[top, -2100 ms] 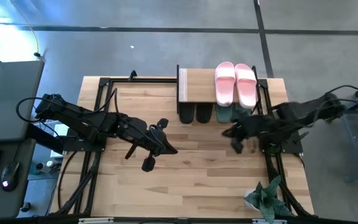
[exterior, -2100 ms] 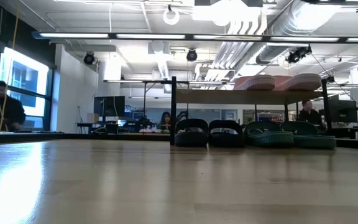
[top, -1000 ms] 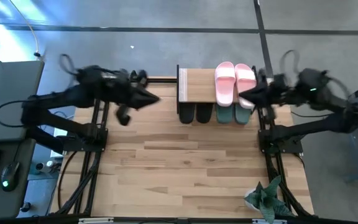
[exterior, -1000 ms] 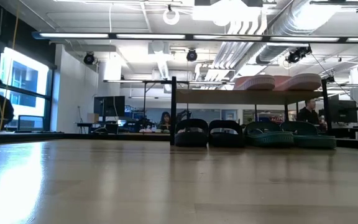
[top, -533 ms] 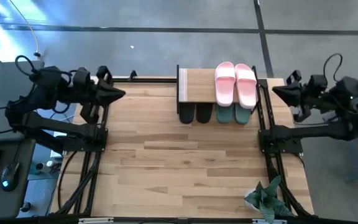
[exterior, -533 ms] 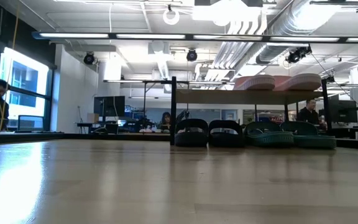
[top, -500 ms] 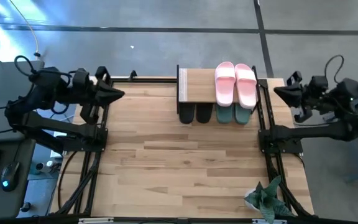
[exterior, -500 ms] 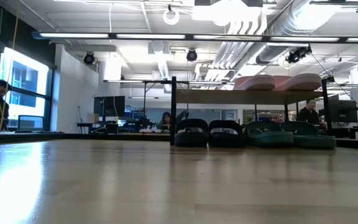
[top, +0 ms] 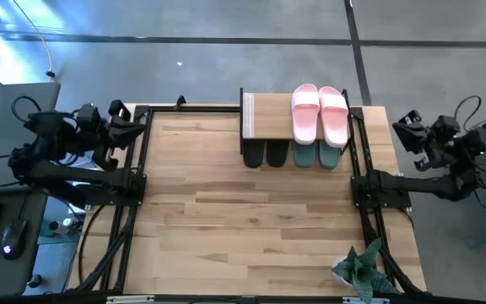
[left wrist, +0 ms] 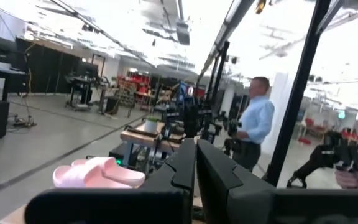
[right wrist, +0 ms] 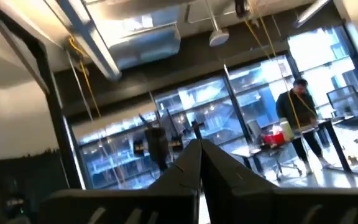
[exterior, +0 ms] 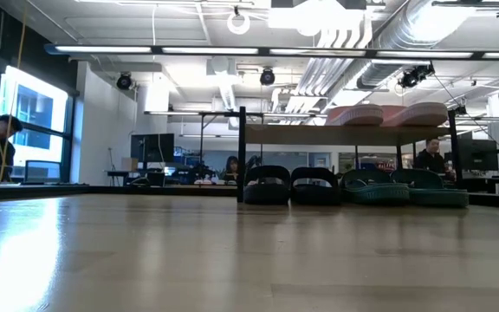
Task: Pick and place slides into the shelf
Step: Return to Home Position
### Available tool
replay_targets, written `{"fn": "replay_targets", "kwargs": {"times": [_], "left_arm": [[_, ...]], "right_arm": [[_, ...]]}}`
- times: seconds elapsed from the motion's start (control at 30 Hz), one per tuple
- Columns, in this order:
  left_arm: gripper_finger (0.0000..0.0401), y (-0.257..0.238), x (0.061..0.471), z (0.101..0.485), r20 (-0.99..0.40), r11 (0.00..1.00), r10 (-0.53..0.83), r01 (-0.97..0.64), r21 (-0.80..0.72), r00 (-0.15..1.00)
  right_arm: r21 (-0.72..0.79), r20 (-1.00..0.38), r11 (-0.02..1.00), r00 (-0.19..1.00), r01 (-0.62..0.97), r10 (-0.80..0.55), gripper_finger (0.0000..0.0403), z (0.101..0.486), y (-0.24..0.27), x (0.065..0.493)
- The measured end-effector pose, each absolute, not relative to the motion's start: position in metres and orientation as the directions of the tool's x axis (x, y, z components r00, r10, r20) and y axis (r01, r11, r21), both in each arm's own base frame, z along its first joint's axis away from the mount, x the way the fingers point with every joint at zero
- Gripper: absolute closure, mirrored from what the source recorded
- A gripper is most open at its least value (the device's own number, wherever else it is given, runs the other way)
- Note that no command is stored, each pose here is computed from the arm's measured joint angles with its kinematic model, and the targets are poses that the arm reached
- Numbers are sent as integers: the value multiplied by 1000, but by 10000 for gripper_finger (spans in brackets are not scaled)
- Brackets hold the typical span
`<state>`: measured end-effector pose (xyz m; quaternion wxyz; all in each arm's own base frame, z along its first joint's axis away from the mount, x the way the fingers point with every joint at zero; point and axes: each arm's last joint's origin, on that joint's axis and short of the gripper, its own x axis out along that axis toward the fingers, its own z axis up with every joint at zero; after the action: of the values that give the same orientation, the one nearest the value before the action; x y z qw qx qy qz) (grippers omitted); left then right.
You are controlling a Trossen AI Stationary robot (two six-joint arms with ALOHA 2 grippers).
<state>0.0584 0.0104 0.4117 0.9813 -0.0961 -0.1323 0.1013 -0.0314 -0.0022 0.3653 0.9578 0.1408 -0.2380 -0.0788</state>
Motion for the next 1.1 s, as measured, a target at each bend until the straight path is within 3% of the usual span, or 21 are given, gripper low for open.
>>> {"fn": "replay_targets", "kwargs": {"times": [0.23, 0.67, 1.1], "left_arm": [[396, 10, 43, 373, 299, 942, 261, -176, -285, 918], [396, 7, 21, 332, 432, 946, 248, -122, -299, 867], [396, 9, 46, 296, 474, 945, 223, -71, -318, 852]], "right_arm": [[308, 396, 947, 892, 94, -217, 403, 357, -3, -23], [367, 490, 924, 867, -106, -95, 403, 305, -4, 41], [462, 570, 856, 817, -231, -87, 403, 246, -6, 72]]}}
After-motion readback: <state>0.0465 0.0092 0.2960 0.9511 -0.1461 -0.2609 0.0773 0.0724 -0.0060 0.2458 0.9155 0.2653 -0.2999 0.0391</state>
